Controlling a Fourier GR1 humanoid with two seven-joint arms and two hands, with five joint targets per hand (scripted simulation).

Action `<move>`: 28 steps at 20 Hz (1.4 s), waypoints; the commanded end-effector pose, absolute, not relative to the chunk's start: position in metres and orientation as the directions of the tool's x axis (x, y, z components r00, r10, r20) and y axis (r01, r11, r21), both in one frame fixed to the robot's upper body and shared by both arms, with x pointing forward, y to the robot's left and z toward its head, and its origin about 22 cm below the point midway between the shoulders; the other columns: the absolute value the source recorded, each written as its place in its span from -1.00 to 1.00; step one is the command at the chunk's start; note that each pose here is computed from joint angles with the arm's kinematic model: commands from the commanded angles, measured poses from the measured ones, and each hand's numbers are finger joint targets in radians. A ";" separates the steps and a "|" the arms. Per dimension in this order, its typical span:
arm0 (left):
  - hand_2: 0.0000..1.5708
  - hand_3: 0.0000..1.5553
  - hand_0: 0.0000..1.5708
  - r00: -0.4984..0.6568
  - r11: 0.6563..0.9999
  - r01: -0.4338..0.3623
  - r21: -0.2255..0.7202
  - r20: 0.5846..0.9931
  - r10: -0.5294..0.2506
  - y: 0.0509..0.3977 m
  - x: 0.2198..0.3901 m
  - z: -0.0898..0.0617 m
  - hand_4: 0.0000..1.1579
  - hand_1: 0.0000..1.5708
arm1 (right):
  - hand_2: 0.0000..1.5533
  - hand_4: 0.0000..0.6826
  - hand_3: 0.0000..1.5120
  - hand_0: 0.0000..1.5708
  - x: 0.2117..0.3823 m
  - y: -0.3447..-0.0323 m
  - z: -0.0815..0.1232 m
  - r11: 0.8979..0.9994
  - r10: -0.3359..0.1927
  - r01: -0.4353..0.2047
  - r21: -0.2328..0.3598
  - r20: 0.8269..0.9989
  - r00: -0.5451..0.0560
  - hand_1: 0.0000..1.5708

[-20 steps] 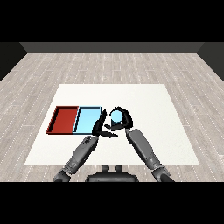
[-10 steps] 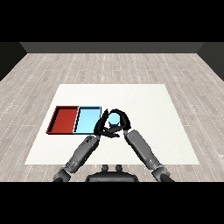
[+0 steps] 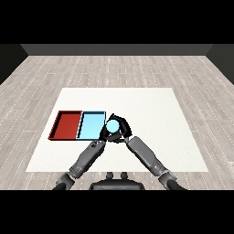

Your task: Pick the blue can and put it in the blue box

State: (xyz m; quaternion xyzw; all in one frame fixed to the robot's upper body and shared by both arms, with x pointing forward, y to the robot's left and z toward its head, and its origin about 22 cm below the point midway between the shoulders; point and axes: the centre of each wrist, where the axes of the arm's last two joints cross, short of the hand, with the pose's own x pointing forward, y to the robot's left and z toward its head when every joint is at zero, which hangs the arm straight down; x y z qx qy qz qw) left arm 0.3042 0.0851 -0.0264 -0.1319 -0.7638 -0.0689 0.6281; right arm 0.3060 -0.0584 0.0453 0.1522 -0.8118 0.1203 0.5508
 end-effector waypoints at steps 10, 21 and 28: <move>-0.61 -1.00 -0.73 -0.311 0.898 0.186 0.398 0.891 -0.331 0.080 0.317 -0.017 -0.49 -0.73 | 0.88 0.75 0.85 0.85 0.303 -0.037 0.044 0.907 -0.128 -0.419 -0.037 0.924 -0.360 0.85; -0.04 -0.33 -0.18 -0.293 0.985 0.131 0.115 0.953 -0.072 0.081 0.292 -0.036 0.15 -0.18 | 0.87 0.73 0.84 0.83 0.300 -0.026 0.028 0.897 -0.145 -0.441 -0.019 0.931 -0.335 0.83; 0.85 0.76 0.89 -0.147 0.991 0.134 0.014 0.989 0.006 0.078 0.311 -0.019 0.04 0.89 | 0.87 0.62 0.85 0.79 0.296 -0.050 0.055 0.904 -0.185 -0.426 0.033 0.929 -0.320 0.79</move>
